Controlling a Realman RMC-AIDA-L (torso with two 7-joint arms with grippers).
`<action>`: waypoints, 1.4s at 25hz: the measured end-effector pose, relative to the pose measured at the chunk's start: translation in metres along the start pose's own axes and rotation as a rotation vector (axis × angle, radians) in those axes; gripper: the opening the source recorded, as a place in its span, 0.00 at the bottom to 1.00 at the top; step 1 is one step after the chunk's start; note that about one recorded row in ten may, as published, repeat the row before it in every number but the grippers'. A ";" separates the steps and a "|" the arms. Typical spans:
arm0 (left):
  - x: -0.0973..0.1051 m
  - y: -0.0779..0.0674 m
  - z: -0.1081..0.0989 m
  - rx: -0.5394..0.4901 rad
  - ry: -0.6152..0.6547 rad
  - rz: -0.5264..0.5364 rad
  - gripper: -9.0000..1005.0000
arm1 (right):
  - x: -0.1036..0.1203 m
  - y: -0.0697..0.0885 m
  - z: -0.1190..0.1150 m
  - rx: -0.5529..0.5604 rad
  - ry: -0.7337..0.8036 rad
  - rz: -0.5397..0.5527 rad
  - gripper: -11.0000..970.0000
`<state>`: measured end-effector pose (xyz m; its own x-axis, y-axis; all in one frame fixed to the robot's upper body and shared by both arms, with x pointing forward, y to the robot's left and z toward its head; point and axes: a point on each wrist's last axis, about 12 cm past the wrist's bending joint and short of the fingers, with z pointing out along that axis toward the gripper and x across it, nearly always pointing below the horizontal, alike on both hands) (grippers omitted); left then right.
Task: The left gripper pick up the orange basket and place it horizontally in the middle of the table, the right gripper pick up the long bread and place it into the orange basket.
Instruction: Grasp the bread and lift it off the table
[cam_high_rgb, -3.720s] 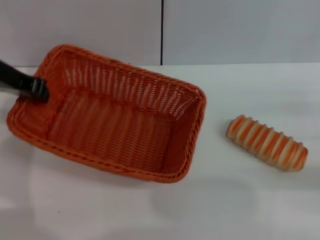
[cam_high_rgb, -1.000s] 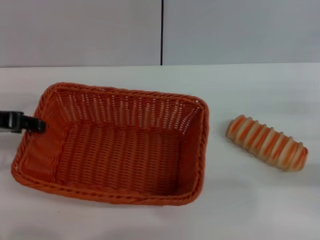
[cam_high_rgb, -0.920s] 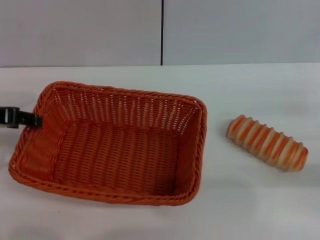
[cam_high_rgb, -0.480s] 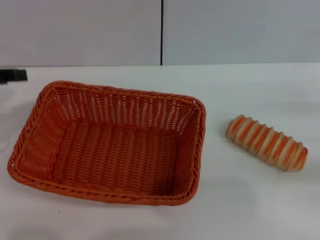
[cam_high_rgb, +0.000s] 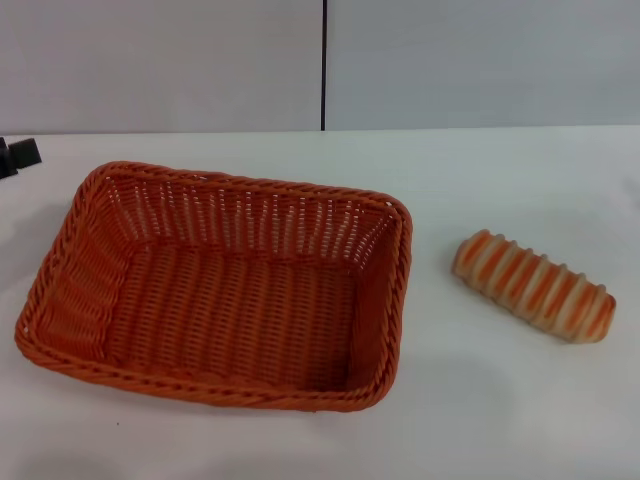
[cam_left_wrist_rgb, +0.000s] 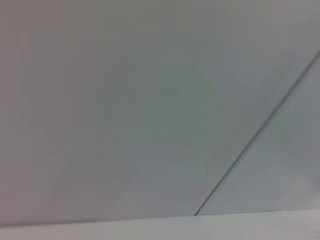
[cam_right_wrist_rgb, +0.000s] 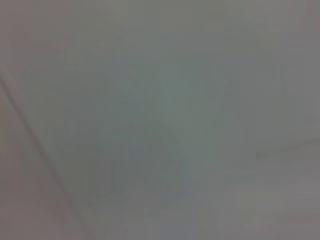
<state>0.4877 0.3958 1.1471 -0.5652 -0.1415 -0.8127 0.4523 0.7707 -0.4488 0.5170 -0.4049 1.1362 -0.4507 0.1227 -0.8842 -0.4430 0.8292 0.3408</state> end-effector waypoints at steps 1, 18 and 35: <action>0.003 0.001 0.000 0.009 -0.012 0.024 0.61 | -0.007 0.003 -0.001 -0.009 0.059 0.010 0.34; 0.036 0.009 0.003 0.044 -0.136 0.146 0.61 | -0.033 0.032 0.027 -0.020 0.764 0.255 0.34; 0.040 0.010 0.003 0.041 -0.137 0.144 0.61 | 0.014 0.024 0.065 -0.032 0.759 0.355 0.34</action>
<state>0.4720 0.3965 1.1092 -0.3952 -0.1170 -0.9111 0.5510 0.7634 -0.3370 0.5503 -0.3484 1.1117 -0.9619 -0.0362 -0.2710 -0.1926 0.7933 0.5775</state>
